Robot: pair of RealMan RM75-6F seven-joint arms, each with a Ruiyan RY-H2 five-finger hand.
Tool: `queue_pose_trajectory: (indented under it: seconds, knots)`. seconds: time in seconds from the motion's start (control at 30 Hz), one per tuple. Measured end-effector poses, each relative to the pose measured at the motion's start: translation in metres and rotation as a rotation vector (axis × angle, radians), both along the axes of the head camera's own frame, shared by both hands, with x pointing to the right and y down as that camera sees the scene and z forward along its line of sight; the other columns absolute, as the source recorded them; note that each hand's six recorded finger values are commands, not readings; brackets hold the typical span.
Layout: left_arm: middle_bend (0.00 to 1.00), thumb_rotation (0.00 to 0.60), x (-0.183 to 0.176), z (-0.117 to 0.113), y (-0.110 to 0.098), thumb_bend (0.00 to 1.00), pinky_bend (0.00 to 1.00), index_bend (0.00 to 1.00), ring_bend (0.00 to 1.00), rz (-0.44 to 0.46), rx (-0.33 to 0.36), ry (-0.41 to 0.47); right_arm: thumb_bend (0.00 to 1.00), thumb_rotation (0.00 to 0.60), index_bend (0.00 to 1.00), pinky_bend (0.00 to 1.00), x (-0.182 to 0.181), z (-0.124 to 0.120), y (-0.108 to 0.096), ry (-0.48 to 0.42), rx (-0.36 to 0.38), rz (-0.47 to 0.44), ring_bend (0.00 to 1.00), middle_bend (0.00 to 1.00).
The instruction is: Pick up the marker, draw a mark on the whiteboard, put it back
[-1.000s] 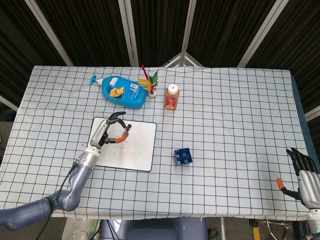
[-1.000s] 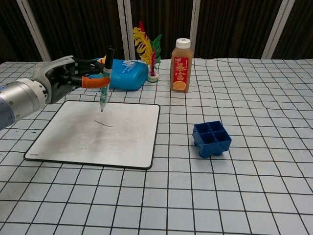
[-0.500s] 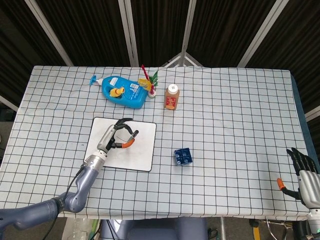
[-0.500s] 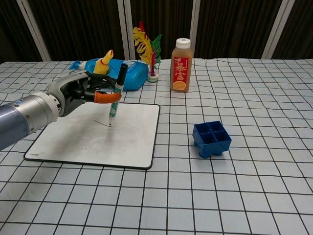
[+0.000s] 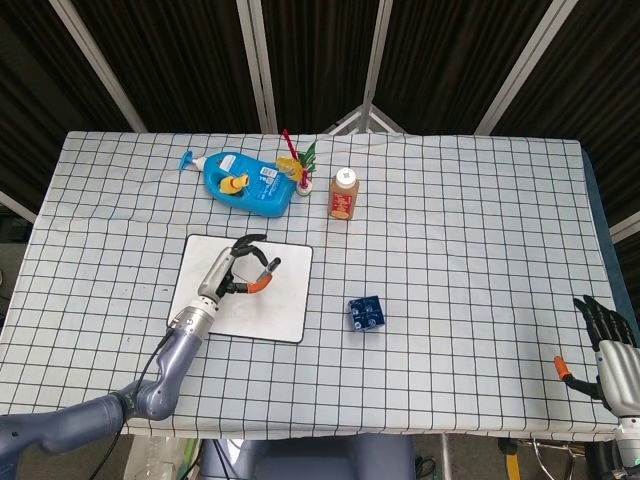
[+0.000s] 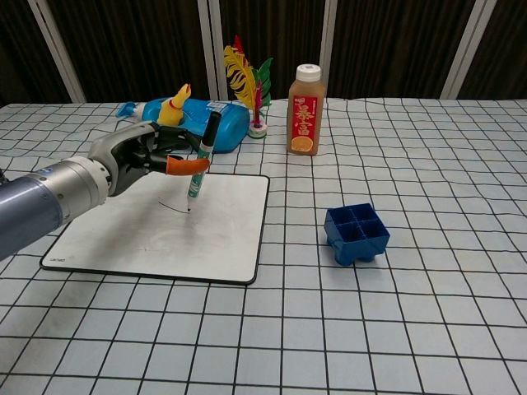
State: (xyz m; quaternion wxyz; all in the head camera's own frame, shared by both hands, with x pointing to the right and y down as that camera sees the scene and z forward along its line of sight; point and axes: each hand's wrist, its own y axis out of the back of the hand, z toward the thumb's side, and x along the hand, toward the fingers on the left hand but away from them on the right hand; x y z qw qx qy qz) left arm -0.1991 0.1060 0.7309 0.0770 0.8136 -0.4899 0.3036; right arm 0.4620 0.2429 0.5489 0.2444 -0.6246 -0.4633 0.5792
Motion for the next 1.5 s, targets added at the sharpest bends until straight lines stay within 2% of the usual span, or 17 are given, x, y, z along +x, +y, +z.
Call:
queue_pose_trajectory:
  seconds: [0.93,1.5]
  knots:
    - [0.13,0.6,0.003,0.0,0.002,0.55,0.0,0.69,0.0,0.015,-0.01,0.008,0.35,0.6,0.0,0.0,-0.001,0.0,0.0,0.002,0.0,-0.003,0.0,0.0]
    - [0.14,0.6,-0.01,0.005,0.006,0.55,0.0,0.7,0.0,0.017,-0.015,-0.032,0.35,0.6,0.0,0.0,-0.001,-0.001,0.001,0.004,0.0,-0.005,0.0,0.0]
